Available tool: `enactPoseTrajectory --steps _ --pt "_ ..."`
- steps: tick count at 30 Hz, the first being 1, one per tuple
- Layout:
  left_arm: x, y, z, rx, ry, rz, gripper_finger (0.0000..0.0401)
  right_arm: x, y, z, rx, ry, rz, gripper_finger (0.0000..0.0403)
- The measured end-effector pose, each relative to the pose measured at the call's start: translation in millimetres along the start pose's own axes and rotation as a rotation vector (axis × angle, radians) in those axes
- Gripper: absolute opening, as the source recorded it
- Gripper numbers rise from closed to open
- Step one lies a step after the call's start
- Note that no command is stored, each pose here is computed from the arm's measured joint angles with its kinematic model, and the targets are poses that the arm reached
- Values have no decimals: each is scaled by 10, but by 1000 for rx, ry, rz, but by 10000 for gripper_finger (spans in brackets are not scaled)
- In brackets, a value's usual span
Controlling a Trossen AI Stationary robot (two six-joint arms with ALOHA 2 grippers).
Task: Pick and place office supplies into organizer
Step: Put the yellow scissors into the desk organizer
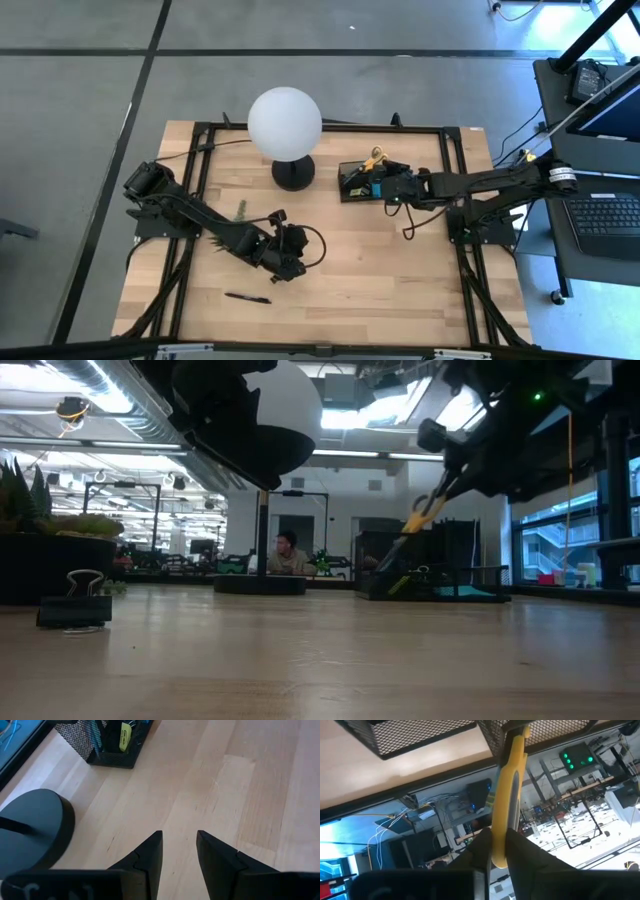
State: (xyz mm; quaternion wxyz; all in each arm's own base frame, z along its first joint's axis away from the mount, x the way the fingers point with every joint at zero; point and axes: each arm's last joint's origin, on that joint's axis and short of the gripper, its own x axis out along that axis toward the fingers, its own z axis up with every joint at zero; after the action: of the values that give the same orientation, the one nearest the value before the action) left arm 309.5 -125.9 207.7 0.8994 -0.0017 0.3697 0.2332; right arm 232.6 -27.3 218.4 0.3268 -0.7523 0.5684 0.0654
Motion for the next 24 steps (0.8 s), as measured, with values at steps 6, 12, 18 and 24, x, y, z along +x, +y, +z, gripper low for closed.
enactPoseTrajectory --steps 6,12,18,24 --pt "0 0 0 -1 0 0 114 13 -15 14 9 1 -5 49" --pt "0 0 0 -1 -1 1 114 13 -15 18 57 -13 -8 49" --pt "1 0 -1 -1 0 1 114 12 -16 21 83 -25 -10 52" --pt "1 0 0 0 0 1 114 12 -17 22 88 -25 -11 90"
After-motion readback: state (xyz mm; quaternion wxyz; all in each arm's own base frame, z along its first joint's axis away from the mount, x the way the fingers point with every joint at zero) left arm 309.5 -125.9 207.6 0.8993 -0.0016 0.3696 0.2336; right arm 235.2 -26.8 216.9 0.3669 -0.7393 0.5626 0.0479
